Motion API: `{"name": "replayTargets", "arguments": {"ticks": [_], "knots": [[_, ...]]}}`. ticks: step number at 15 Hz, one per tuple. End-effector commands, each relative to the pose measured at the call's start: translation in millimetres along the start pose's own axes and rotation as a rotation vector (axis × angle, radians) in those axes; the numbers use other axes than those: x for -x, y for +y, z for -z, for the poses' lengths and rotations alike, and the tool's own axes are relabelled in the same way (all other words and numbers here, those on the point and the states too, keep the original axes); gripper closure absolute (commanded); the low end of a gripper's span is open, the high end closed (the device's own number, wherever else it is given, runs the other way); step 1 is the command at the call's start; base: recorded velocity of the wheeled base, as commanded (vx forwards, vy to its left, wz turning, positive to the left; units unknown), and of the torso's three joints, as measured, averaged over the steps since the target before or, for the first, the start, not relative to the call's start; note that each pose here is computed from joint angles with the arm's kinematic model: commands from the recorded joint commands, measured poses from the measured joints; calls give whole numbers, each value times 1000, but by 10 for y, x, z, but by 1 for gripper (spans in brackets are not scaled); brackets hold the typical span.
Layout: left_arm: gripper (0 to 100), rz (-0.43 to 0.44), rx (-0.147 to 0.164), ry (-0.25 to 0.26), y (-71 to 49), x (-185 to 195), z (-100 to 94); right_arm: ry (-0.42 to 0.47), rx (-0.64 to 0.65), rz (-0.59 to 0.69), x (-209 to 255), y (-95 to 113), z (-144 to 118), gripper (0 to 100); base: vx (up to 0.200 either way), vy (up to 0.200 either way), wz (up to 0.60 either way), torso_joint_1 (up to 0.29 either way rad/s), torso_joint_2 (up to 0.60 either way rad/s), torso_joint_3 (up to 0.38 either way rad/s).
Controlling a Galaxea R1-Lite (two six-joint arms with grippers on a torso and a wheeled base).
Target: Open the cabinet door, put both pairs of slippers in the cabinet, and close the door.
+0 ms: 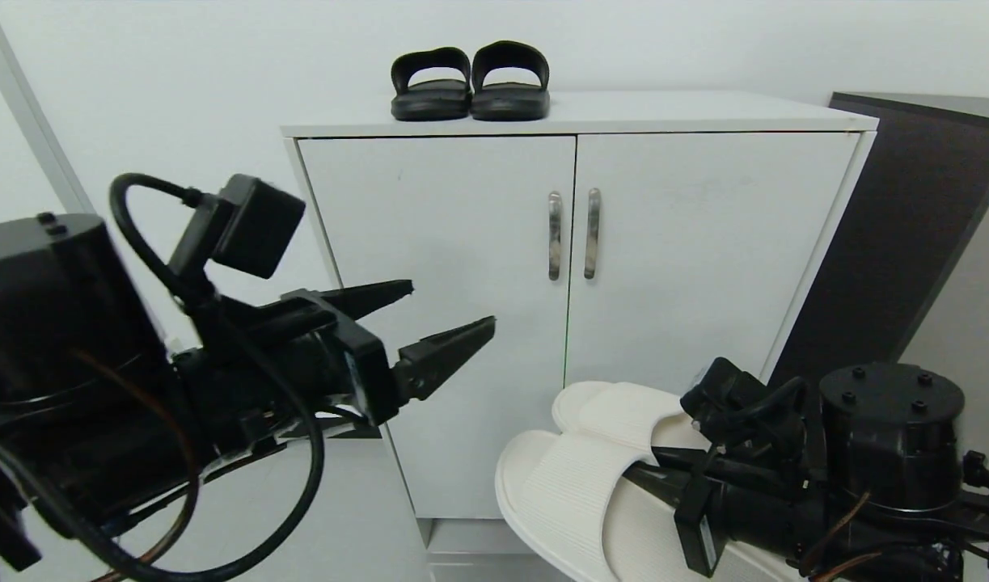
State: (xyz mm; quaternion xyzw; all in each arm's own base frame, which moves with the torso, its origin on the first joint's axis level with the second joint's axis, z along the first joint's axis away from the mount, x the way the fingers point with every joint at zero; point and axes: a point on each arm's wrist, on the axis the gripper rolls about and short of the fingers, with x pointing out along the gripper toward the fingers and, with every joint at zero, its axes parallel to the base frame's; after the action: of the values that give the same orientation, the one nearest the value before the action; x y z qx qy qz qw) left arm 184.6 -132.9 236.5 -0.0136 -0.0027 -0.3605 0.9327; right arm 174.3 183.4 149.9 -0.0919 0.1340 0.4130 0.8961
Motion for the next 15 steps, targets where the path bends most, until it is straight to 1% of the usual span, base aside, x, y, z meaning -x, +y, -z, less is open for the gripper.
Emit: {"name": "replayTargets", "arguments": {"ticks": [1,2,3,5,6,7,8,9,10,11,12,13,14,15], "knots": [[0,58,6,30,-61,-360,41,3,0,-2,1,5,10,100,0,0,0,0,0,0],[0,99,9,25,-66,-463,13,3,0,-2,1,5,10,100,0,0,0,0,0,0],[0,130,23,24,-71,-536,-15,8,0,-3,-1,6,19,100,0,0,0,0,0,0],[0,198,72,35,-69,-714,-98,11,0,-3,-3,6,29,100,0,0,0,0,0,0],[0,243,106,42,-74,-778,-133,12,-2,-3,-3,6,30,100,0,0,0,0,0,0],[0,269,133,48,-77,-820,-158,12,-2,-3,-3,6,30,100,0,0,0,0,0,0],[0,310,174,55,-80,-898,-206,12,-6,-3,-2,7,33,100,0,0,0,0,0,0],[0,324,197,60,-77,-977,-252,11,-6,-3,6,7,31,100,0,0,0,0,0,0],[0,327,205,65,-76,-1003,-265,9,-8,-3,9,7,28,100,0,0,0,0,0,0],[0,357,227,70,-75,-1107,-322,12,-7,-2,16,4,39,100,0,0,0,0,0,0],[0,369,241,71,-75,-1141,-340,12,-8,-3,16,4,39,100,0,0,0,0,0,0],[0,388,288,69,-66,-1245,-390,15,-8,-3,13,4,43,100,0,0,0,0,0,0],[0,385,295,63,-48,-1317,-399,14,-8,-3,13,4,42,100,0,0,0,0,0,0],[0,374,295,61,-13,-1383,-385,14,-8,-3,13,4,42,100,0,0,0,0,0,0]]}}
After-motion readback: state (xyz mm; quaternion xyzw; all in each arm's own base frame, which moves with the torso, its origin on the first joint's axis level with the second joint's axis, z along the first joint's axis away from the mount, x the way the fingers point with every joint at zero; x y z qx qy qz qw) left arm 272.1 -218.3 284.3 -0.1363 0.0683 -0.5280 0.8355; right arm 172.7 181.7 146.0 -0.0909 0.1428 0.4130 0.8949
